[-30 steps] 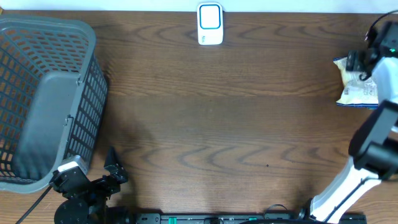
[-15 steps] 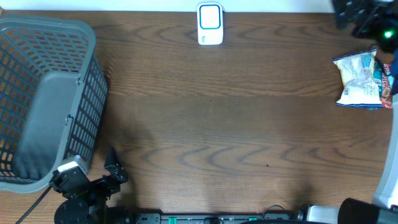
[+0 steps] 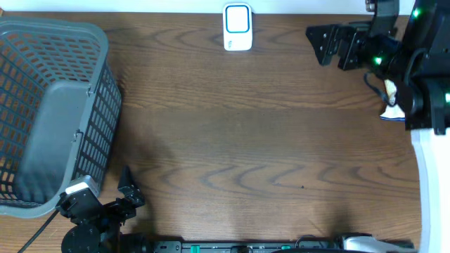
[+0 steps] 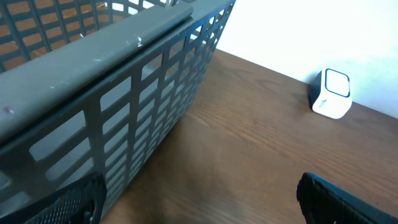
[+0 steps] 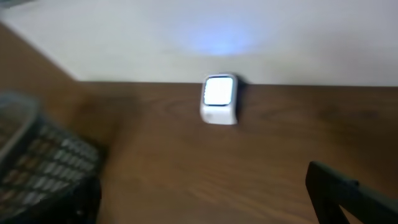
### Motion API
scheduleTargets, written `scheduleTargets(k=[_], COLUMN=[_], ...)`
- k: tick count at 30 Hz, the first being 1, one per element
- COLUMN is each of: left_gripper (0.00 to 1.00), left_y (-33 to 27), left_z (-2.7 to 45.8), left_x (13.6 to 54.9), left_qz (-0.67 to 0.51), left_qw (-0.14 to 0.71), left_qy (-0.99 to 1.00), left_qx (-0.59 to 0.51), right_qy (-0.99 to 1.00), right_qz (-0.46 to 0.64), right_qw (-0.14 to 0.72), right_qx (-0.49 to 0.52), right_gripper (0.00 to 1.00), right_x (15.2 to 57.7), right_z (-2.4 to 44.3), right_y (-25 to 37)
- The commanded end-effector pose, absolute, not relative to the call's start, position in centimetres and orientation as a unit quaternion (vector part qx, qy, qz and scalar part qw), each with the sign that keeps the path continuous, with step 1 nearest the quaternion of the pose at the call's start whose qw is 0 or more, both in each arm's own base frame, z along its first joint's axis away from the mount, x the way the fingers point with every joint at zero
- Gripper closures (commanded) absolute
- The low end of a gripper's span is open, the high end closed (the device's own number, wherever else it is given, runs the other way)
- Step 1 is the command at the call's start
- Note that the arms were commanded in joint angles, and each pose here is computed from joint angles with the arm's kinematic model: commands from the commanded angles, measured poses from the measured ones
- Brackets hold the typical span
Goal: Scan the item barcode
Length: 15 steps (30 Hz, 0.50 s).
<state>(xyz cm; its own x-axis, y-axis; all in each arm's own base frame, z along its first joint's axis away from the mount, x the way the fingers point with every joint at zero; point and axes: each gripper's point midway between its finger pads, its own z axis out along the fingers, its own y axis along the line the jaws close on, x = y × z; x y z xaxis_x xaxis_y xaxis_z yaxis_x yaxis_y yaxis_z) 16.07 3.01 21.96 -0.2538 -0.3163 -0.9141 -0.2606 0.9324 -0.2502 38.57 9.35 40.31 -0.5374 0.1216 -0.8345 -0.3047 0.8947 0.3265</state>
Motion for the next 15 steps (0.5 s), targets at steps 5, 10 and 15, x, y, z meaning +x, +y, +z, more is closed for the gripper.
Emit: scheduleTargets(k=[5,10,15], left_gripper=[0.02,0.02,0.02], left_y=[3.3,3.3,3.3], left_z=[22.1,22.1,22.1], left_x=[15.9,15.9,15.9], left_qz=[-0.017,-0.017,-0.017], left_qw=[0.586,0.586,0.587], left_qy=[0.788,0.788,0.788], left_qx=[-0.187,-0.187,-0.187], right_qy=[0.844,0.861,0.890], right_qz=[0.157,0.161,0.152], right_qw=[0.509,0.478,0.426], right_qx=[-0.056,-0.059,-0.052], right_gripper=[0.01,0.01,0.01], right_x=[34.0,31.8,30.3], right_z=[42.7,41.5,39.0], right_y=[8.6,8.7,8.3])
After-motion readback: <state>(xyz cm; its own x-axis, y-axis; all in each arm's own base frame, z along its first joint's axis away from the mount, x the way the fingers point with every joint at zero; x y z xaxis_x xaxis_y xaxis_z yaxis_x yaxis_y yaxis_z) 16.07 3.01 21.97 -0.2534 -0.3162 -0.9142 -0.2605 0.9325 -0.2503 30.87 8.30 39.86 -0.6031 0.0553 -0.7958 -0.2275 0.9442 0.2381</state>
